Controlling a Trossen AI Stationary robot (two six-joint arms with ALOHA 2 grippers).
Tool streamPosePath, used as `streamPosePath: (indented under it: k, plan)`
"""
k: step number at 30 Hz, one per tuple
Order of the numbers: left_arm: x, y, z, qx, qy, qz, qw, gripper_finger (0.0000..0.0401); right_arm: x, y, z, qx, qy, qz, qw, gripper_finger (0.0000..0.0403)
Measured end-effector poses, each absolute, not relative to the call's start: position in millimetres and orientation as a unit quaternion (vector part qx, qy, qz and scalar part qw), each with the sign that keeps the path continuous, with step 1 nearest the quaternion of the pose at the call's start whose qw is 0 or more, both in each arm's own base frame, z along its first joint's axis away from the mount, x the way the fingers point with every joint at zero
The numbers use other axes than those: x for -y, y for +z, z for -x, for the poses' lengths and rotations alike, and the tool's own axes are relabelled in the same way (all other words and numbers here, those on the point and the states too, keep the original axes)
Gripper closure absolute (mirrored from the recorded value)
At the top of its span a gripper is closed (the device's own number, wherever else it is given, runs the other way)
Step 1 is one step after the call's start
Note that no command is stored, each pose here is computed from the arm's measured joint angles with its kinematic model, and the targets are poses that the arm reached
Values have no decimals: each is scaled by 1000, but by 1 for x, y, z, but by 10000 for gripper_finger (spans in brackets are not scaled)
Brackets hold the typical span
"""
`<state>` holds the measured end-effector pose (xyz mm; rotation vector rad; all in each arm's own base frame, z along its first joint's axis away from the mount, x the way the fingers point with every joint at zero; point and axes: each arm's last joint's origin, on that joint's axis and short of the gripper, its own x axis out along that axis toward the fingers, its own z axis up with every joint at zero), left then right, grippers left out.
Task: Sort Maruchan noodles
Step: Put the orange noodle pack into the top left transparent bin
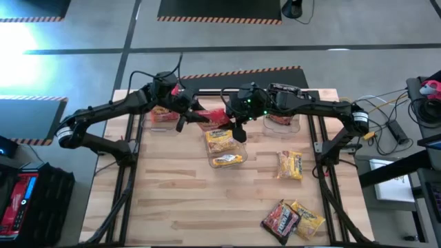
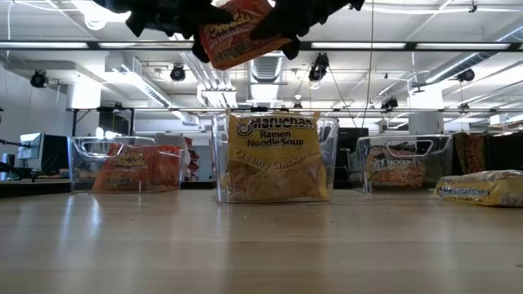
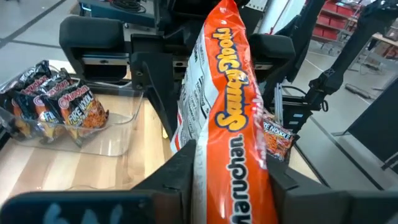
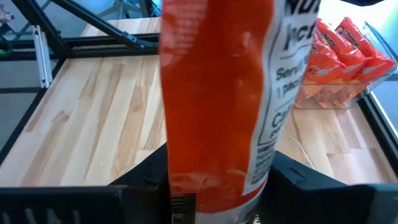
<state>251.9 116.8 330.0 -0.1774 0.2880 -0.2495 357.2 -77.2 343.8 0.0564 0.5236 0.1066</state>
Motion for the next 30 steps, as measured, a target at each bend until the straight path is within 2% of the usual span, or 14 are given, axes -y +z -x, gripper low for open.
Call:
streamPosePath:
  k: [6, 15, 23, 30]
  plan:
    - [-117, 329, -251, -150, -121, 98, 976, 323, 76, 347, -352, -264, 49, -44, 962, 234]
    - [-127, 327, -237, -178, -66, 100, 977, 324, 75, 372, -308, -297, 17, -83, 951, 201]
    - [-135, 320, -197, -275, 19, 89, 957, 324, 71, 381, -291, -306, -6, -135, 942, 200]
    - [-128, 330, -157, -319, 104, 68, 940, 324, 72, 376, -296, -315, 0, -114, 942, 200]
